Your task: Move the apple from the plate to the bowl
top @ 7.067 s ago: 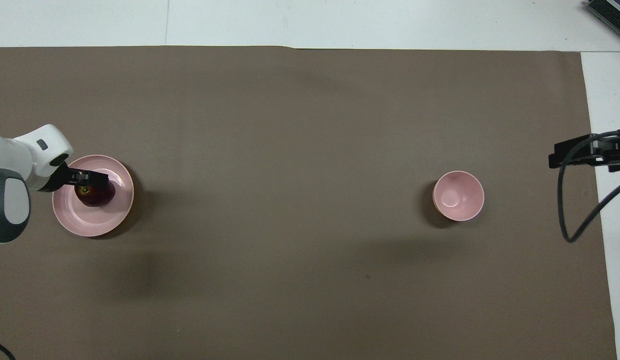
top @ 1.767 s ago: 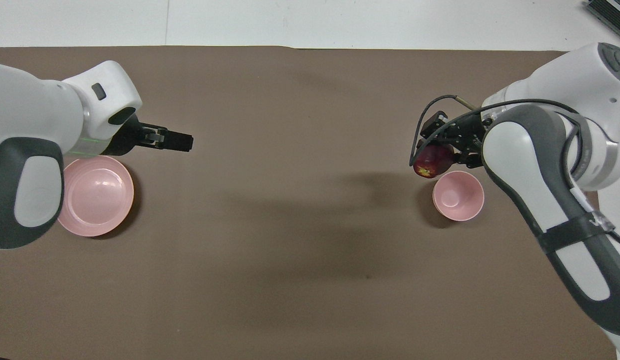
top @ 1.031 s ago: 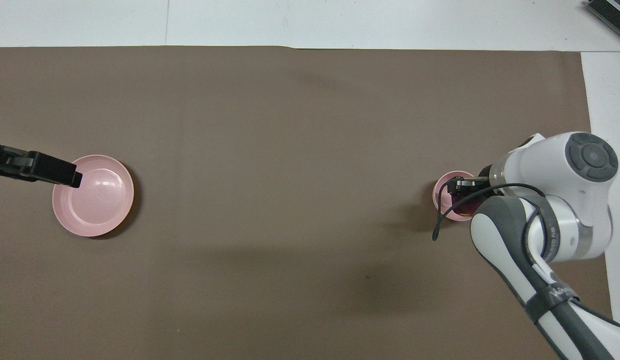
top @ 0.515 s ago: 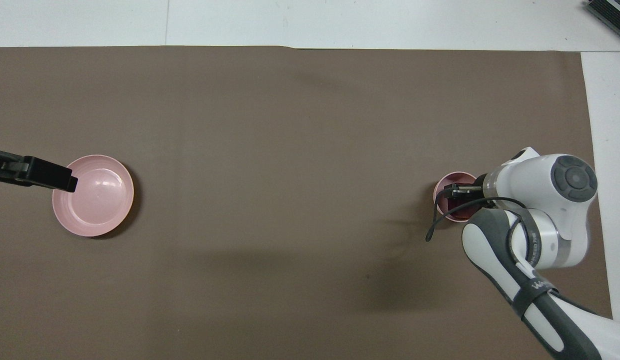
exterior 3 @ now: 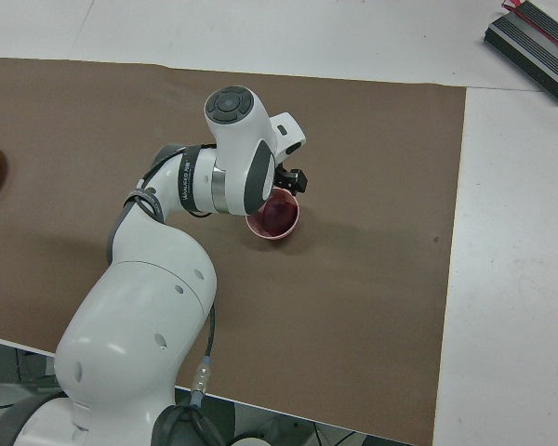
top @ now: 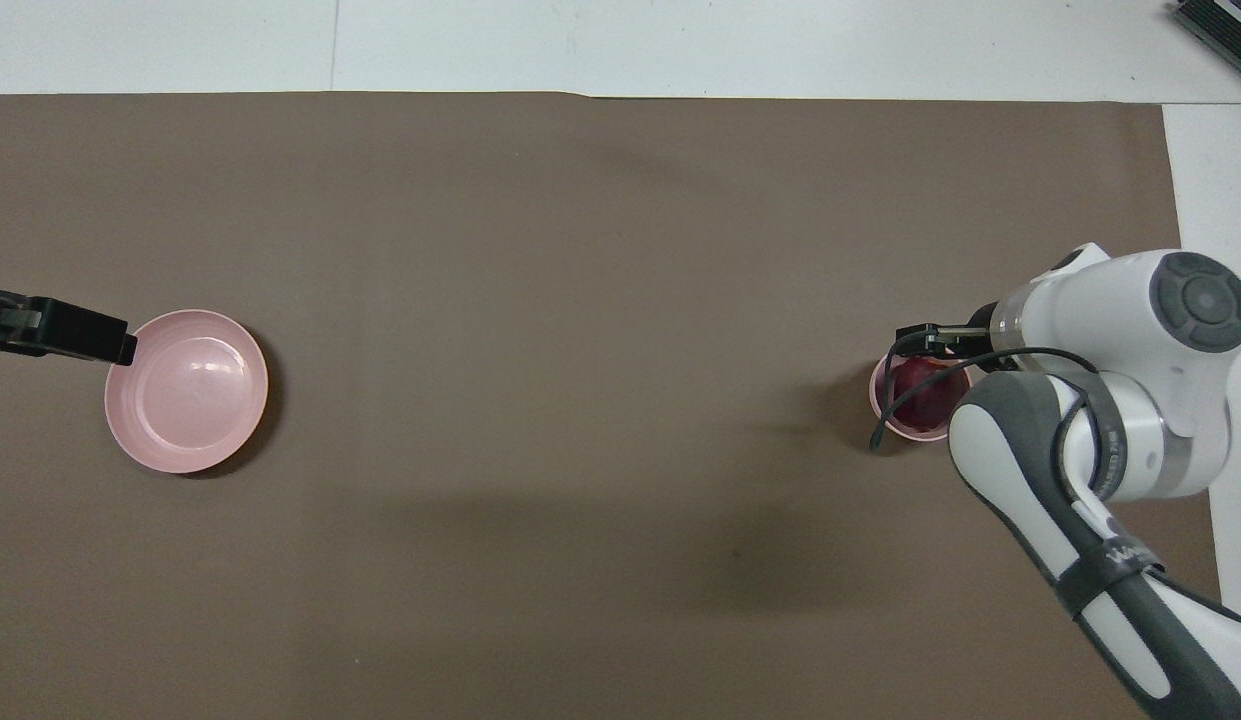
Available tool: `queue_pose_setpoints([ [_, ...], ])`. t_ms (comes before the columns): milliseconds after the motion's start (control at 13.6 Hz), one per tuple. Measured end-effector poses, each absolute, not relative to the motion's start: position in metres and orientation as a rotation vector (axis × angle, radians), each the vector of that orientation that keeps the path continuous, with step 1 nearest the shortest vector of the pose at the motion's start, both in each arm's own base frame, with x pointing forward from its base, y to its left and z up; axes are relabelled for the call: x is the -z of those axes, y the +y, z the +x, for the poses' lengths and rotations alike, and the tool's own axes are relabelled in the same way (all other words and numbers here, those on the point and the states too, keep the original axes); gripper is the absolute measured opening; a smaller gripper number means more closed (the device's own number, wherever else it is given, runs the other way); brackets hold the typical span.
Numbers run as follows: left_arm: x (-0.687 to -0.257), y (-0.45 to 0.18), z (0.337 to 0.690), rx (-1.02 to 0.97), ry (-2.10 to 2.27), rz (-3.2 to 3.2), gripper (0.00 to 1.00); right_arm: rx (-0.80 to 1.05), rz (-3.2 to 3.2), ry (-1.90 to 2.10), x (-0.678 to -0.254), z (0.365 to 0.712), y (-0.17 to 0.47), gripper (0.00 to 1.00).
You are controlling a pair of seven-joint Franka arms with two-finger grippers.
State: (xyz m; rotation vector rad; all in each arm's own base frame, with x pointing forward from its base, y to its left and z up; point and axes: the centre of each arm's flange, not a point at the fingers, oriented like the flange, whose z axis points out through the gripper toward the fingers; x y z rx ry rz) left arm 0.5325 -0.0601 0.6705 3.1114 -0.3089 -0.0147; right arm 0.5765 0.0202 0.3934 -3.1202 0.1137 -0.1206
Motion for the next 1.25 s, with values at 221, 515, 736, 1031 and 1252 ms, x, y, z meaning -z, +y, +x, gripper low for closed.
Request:
queue_pose_setpoints([
  [221,-0.671,-0.06,0.533,0.004,-0.309,3.111,1.0,0.124,-3.147,0.086,-0.455,0.593,0.013,1.0],
  [515,-0.671,-0.06,0.534,-0.002,-0.308,3.111,1.0,0.046,-3.17,0.107,-0.54,0.592,0.006,1.0],
  [736,-0.671,-0.06,0.534,-0.003,-0.306,3.112,1.0,-0.003,-3.171,0.176,-0.598,0.581,-0.004,1.0],
  [1031,-0.671,-0.06,0.534,-0.003,-0.305,3.112,1.0,-0.022,-3.165,0.203,-0.623,0.571,-0.004,1.0],
  [1252,-0.672,-0.06,0.534,-0.004,-0.305,3.112,1.0,-0.013,-3.156,0.206,-0.629,0.565,-0.004,1.0],
])
